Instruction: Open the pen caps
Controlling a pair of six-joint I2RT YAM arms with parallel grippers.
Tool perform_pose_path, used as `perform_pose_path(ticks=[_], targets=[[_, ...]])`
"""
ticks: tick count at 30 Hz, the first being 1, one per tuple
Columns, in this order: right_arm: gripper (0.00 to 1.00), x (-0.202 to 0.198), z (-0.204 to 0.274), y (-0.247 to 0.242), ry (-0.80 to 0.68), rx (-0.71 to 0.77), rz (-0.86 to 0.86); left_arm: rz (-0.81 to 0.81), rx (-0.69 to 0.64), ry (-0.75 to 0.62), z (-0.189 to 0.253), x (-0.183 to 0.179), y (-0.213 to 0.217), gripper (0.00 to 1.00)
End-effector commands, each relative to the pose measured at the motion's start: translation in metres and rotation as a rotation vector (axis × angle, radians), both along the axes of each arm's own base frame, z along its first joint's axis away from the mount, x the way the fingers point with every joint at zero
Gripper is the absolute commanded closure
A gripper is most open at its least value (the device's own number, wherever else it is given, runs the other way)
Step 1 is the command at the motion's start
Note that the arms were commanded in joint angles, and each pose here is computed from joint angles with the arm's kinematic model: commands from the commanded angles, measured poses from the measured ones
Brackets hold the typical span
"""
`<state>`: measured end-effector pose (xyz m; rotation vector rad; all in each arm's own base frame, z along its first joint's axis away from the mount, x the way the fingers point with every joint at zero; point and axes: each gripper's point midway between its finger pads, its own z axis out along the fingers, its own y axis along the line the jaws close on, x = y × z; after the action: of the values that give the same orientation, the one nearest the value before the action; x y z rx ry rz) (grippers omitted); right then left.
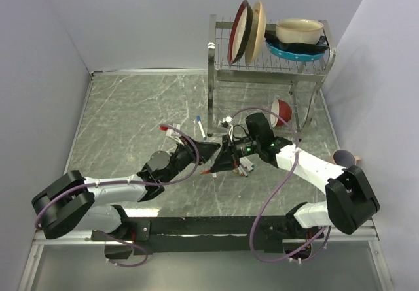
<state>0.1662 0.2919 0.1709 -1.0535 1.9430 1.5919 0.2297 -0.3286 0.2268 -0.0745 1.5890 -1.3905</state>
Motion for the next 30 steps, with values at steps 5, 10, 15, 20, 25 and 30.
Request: perform_pose_path(ticks=[5, 10, 15, 20, 25, 30], targets=[[1.0, -0.004, 0.006, -0.001, -0.119, 0.03, 0.138, 0.075, 0.026, -0.061, 0.026, 0.011, 0.025, 0.99], [1.0, -0.013, -0.009, -0.008, -0.061, -0.051, 0.245, 0.297, 0.018, -0.105, 0.055, 0.021, 0.081, 0.99], [1.0, -0.019, -0.034, -0.004, -0.046, -0.15, 0.299, 0.551, 0.025, -0.087, 0.06, 0.027, 0.146, 0.99], [1.0, -0.015, -0.043, -0.002, -0.084, -0.212, 0.286, 0.657, 0.007, -0.019, 0.051, 0.024, 0.181, 0.99], [1.0, 0.018, -0.067, -0.012, -0.2, -0.382, 0.148, 0.715, 0.08, 0.146, -0.006, 0.024, 0.195, 0.99], [1.0, 0.057, -0.088, -0.03, -0.284, -0.569, -0.037, 0.73, 0.136, 0.341, -0.069, 0.017, 0.2, 0.99]])
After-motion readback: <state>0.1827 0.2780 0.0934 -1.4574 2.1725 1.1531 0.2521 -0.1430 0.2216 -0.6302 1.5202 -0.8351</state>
